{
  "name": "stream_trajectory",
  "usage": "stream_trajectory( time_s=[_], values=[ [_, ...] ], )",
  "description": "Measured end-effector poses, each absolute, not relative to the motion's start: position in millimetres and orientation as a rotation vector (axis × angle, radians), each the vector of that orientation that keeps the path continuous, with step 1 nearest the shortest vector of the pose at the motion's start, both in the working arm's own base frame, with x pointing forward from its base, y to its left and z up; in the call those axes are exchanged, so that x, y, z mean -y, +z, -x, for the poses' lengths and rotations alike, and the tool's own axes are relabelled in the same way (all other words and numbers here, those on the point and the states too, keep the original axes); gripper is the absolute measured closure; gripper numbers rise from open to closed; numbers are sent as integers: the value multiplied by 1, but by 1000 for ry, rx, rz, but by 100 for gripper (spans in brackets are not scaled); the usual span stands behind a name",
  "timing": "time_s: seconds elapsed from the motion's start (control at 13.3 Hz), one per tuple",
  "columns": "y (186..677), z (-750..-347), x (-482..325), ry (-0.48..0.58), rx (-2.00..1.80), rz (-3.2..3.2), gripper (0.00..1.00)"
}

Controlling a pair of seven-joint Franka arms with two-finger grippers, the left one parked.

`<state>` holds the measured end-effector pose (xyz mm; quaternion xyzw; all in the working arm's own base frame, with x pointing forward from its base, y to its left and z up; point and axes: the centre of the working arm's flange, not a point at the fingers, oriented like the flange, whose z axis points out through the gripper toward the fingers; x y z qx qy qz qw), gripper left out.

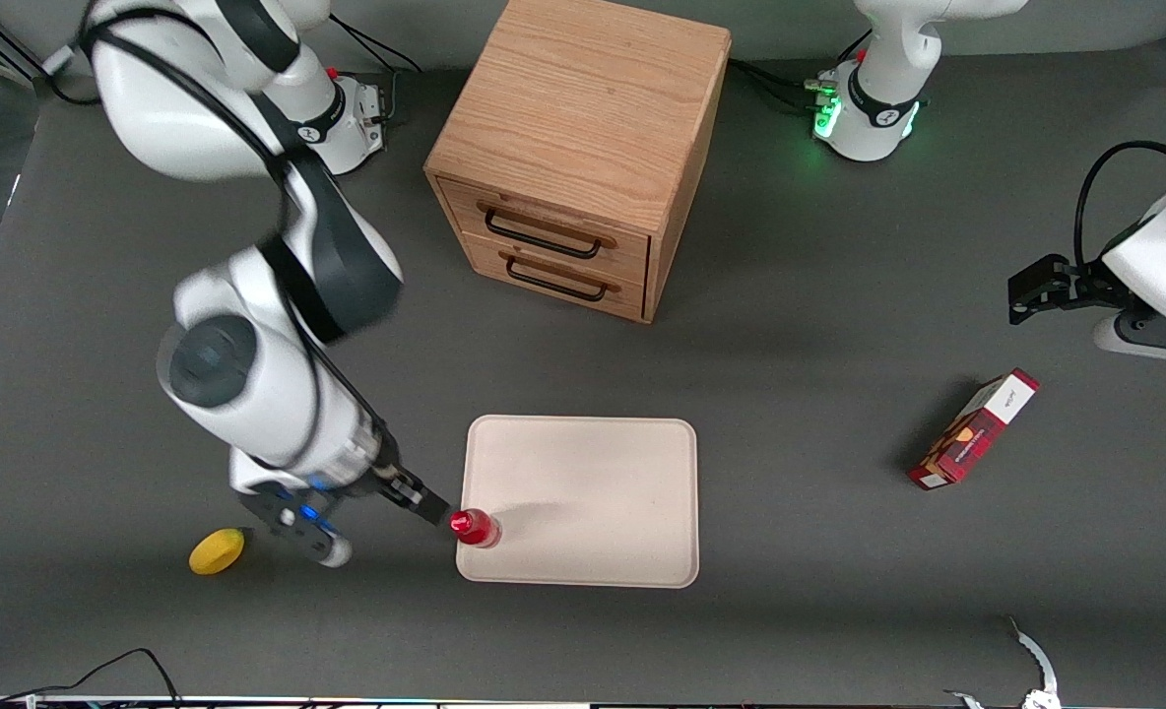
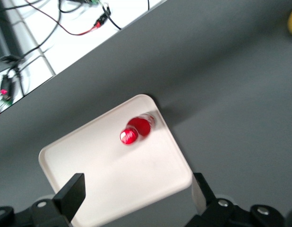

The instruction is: Place coke bottle on tray

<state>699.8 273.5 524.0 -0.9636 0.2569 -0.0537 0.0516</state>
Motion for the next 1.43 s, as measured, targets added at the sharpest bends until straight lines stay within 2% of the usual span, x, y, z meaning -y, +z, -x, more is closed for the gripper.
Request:
stream_trajectory(
  time_s=[0.22, 0.45, 0.67, 0.9, 1.12, 1.43],
  values=[
    [628, -634, -221, -115, -562, 3048, 0],
    [666, -578, -158, -45, -418, 3110, 0],
    [660, -536, -76, 40, -355, 3142, 0],
    [620, -516, -25, 61, -330, 3139, 0],
    [572, -502, -12, 50, -315, 3135, 0],
    [577, -494, -14, 31, -310, 3120, 0]
  ],
)
